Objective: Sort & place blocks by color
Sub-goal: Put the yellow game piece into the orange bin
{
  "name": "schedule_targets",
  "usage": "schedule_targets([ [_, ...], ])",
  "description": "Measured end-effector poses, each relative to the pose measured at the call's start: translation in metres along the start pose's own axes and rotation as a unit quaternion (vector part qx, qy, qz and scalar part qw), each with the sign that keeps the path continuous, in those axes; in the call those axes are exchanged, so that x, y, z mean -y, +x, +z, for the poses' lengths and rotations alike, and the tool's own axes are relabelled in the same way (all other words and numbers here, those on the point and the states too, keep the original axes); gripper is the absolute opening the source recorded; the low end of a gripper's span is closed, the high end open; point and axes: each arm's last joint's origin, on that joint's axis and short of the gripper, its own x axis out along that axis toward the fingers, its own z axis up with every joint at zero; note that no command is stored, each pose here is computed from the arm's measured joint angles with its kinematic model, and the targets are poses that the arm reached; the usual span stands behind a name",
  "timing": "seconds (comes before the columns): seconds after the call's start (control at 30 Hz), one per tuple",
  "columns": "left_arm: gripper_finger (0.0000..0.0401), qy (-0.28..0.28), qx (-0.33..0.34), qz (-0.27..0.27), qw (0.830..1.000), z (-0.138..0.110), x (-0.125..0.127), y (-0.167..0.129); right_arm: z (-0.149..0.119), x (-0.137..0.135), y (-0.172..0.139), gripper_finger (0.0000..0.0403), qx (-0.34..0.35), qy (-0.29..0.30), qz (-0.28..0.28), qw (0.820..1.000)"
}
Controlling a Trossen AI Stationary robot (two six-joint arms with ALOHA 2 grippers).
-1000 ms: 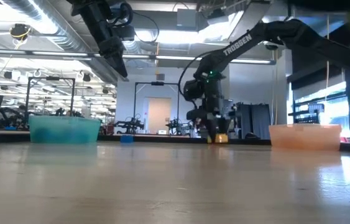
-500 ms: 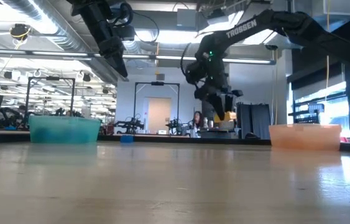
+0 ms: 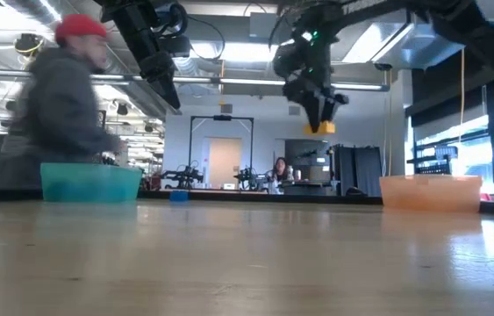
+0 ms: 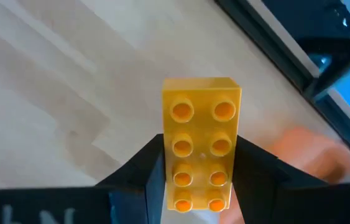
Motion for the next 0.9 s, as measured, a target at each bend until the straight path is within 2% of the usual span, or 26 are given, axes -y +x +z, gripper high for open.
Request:
schedule_targets([
  [0.2, 0.0181, 0.002, 0.000, 0.000, 1.000, 0.000, 0.000, 0.000, -0.043, 0.010, -0.016, 0.0143, -0.012, 0.015, -0.031, 0.999],
  [0.43, 0.0181, 0.002, 0.001, 0.001, 1.000, 0.000, 0.000, 0.000, -0.104, 0.038, -0.002, 0.0143, -0.056, 0.105, -0.122, 0.985],
  [0.5, 0.0181, 0.002, 0.003, 0.002, 1.000, 0.001, 0.000, 0.000, -0.117, 0.047, 0.007, 0.0143, -0.061, 0.133, -0.141, 0.979],
  [0.7, 0.0181, -0.005, 0.003, 0.001, 1.000, 0.001, 0.000, 0.000, -0.140, 0.077, 0.046, 0.0143, -0.060, 0.204, -0.145, 0.966],
  [0.9, 0.0181, 0.003, 0.006, -0.005, 1.000, 0.003, 0.006, 0.000, -0.153, 0.094, 0.086, 0.0143, -0.071, 0.240, -0.146, 0.957],
])
